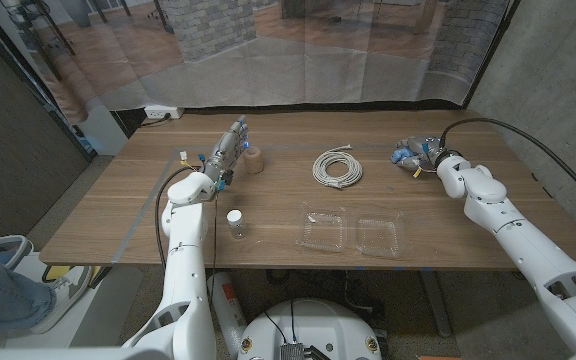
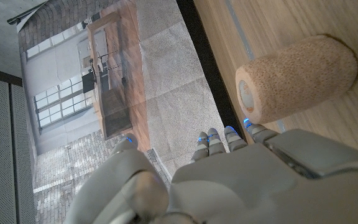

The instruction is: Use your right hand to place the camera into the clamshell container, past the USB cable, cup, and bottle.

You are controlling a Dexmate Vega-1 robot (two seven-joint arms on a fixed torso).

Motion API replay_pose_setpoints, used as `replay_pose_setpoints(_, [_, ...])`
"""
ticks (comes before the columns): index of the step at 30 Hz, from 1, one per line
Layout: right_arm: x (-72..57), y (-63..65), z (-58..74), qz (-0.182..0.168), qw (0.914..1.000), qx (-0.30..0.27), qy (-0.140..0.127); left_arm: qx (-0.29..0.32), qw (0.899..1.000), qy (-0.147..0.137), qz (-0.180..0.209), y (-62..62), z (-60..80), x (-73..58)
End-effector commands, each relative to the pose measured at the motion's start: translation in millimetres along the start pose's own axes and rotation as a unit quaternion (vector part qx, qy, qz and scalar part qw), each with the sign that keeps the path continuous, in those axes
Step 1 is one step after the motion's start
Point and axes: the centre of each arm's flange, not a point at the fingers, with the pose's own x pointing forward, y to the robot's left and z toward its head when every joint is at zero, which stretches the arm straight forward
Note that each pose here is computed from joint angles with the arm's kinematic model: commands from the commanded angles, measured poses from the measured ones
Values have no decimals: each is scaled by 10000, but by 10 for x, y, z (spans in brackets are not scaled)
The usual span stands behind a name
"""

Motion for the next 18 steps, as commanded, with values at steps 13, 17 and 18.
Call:
replay_pose_setpoints(13, [23, 63, -11, -207, 9998, -18, 64, -24, 10000, 64, 12, -26, -32, 9])
replay_pose_setpoints(17, [22, 62, -19, -287, 9995, -57, 97, -16, 10000, 75, 20, -34, -25, 10])
replay_pose_setpoints(18, [22, 62, -19, -289, 9995, -56, 95, -16, 10000, 75, 20, -34, -25, 10])
